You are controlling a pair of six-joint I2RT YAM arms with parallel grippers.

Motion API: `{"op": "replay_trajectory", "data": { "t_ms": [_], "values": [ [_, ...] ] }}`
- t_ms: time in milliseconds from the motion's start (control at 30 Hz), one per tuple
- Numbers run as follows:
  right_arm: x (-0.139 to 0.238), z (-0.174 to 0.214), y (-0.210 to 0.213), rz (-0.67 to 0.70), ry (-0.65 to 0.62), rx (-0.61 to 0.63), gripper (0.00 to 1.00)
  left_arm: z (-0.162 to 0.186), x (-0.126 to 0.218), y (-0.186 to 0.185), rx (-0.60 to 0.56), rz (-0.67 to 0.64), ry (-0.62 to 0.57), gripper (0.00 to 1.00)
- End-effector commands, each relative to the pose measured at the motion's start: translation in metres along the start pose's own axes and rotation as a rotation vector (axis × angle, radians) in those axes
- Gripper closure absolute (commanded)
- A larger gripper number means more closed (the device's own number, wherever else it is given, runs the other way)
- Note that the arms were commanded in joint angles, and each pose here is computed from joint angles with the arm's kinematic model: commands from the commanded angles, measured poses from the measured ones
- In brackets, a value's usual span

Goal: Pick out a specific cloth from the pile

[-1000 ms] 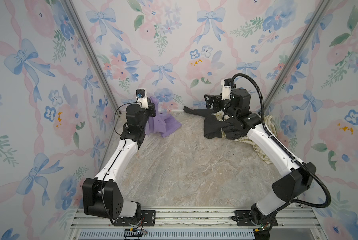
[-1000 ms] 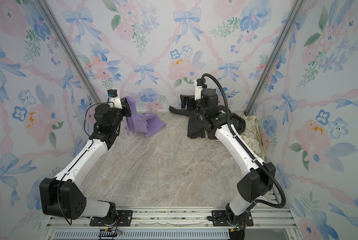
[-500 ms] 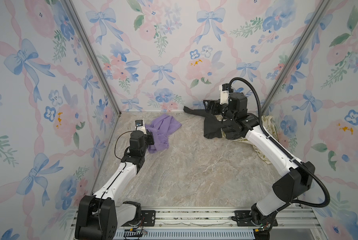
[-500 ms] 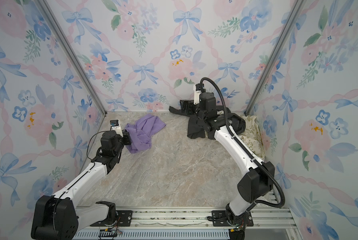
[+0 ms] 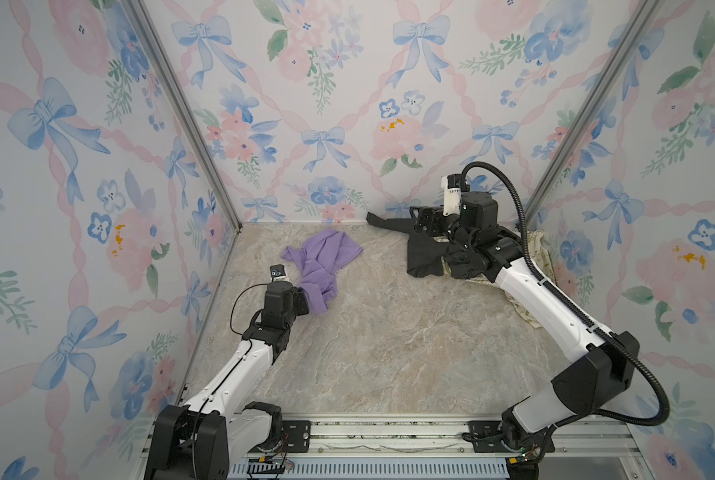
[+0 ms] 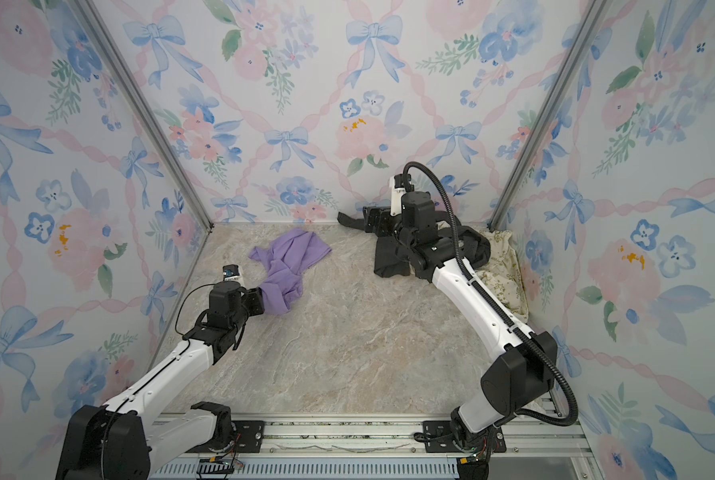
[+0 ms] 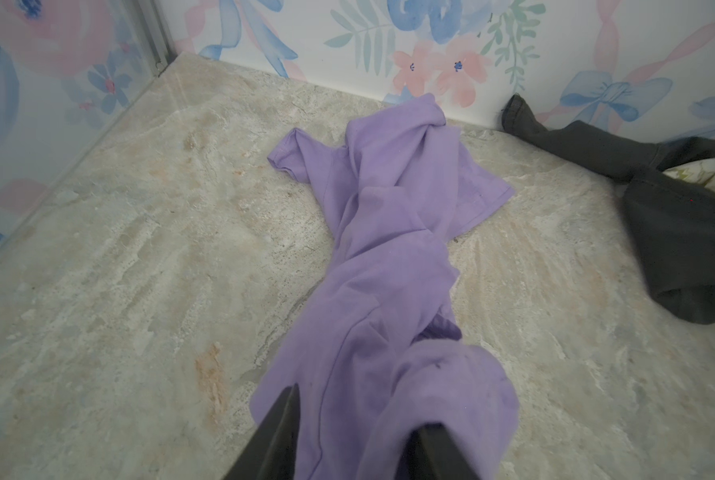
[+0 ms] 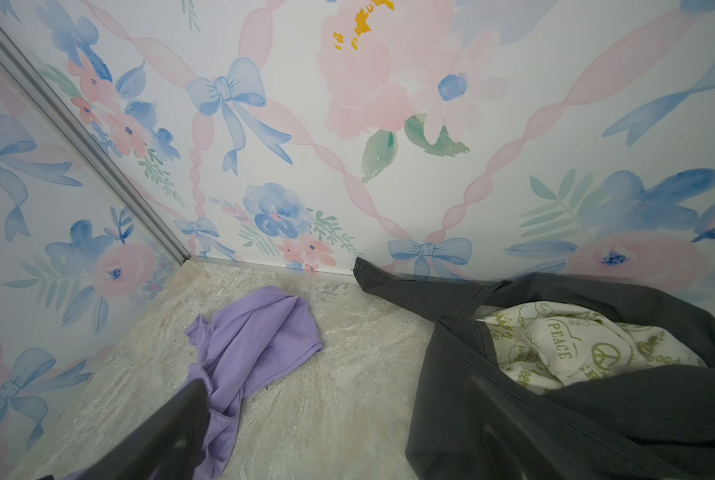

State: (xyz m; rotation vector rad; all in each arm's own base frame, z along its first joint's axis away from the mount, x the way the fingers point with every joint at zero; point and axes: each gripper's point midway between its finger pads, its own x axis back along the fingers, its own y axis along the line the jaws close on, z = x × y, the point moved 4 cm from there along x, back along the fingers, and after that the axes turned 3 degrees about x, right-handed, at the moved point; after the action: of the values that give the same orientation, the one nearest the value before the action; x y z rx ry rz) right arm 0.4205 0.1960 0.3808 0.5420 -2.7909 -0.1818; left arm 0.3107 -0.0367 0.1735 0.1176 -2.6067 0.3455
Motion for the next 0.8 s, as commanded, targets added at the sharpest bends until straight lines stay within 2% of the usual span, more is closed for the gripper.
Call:
{"op": "replay_trajectory", "data": {
  "t_ms": [0, 133, 233, 333, 533, 667, 767],
  "values": [
    [0.005, 0.003, 0.001, 0.007, 0.006, 0.002, 0.03, 0.006, 0.012, -0.007, 0.013, 0.044, 0.002, 0.45],
    [0.002, 0.003, 0.001, 0.008, 0.006, 0.001, 0.03, 0.004, 0.029, -0.003, 0.02, 0.003, -0.046, 0.32],
    [0.001, 0.003, 0.001, 0.007, 0.004, -0.001, 0.03, -0.016, 0.044, 0.002, 0.019, -0.033, -0.131, 0.21],
    [0.0, 0.003, 0.001, 0.005, 0.004, 0.002, 0.03, -0.041, 0.059, 0.001, -0.029, -0.049, -0.21, 0.13],
    [0.002, 0.003, 0.0, 0.012, -0.001, 0.006, 0.03, -0.079, 0.08, -0.005, -0.103, -0.056, -0.345, 0.06],
    [0.005, 0.006, -0.003, 0.028, -0.001, 0.024, 0.03, -0.092, 0.077, -0.013, -0.176, -0.041, -0.405, 0.02],
    [0.01, 0.009, -0.01, 0.065, -0.003, 0.052, 0.03, -0.102, 0.071, -0.014, -0.18, -0.042, -0.458, 0.02]
  ]
}}
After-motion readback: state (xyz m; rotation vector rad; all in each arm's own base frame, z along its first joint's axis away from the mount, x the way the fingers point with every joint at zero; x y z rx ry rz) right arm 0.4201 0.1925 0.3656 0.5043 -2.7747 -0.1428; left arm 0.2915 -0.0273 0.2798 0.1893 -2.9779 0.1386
